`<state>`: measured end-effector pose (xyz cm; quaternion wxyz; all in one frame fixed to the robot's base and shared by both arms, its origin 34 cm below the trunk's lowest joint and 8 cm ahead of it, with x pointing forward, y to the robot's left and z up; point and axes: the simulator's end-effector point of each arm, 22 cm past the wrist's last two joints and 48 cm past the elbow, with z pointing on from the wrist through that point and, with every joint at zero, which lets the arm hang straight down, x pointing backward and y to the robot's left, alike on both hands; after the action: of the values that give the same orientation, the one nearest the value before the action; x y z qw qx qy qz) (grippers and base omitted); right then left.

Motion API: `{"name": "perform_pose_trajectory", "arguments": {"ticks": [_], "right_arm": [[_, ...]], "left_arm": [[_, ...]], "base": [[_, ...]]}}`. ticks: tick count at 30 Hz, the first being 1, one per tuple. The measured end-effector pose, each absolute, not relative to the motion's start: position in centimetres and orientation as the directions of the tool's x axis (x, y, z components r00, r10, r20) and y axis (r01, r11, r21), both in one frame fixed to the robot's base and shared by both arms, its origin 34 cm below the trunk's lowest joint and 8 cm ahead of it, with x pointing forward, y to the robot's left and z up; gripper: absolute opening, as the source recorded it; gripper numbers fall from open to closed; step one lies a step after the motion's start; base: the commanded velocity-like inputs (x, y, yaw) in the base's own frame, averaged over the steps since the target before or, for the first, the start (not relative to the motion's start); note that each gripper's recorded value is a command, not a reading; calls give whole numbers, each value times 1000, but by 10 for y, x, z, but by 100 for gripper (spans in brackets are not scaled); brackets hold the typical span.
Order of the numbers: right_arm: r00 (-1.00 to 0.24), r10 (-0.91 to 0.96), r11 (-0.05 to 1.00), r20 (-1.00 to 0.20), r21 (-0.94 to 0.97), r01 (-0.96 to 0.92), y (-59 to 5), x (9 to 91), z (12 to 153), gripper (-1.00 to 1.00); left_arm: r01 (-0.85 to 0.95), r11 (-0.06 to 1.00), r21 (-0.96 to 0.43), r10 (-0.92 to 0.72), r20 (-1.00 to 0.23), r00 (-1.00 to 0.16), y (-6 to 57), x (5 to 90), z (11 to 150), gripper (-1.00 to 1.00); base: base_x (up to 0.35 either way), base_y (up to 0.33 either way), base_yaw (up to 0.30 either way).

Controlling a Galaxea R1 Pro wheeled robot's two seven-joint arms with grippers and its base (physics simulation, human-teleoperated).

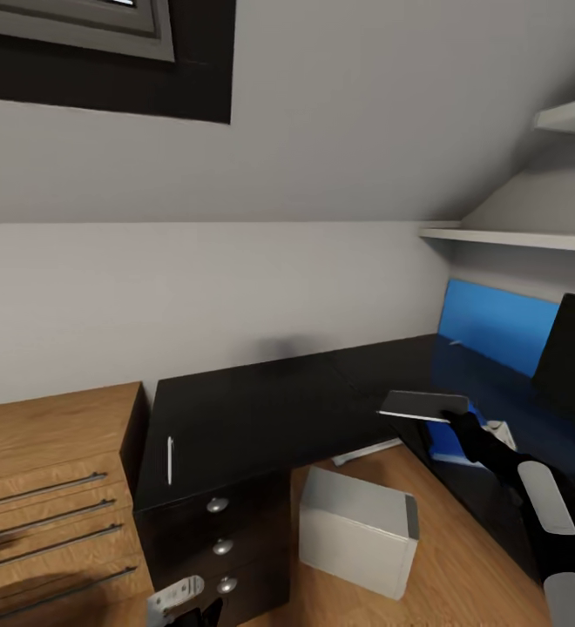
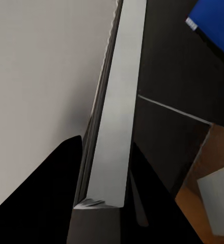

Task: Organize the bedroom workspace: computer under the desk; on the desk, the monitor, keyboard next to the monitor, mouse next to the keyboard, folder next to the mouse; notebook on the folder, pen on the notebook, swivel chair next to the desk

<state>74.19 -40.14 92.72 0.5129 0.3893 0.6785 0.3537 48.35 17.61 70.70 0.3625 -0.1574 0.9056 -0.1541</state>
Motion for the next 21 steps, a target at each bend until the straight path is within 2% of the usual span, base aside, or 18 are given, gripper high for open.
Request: {"name": "perform_pose_trajectory", "arguments": {"ticks": [8, 11, 21], "right_arm": [[-140, 894, 446, -427, 879, 168, -408, 743, 929, -100], [-138, 893, 448, -429, 878, 168, -408, 743, 929, -100], [-152, 898, 436, -413, 881, 184, -402, 743, 917, -100]], "left_arm": [[-172, 904, -392, -395, -609, -688, 176, 483, 707, 100], [-172, 903, -393, -396, -608, -688, 176, 483, 707, 100], [-174, 904, -390, -392, -599, -698, 174, 480, 701, 100]], "base": [[0, -2, -297], [0, -131, -270], [0, -220, -60]]}}
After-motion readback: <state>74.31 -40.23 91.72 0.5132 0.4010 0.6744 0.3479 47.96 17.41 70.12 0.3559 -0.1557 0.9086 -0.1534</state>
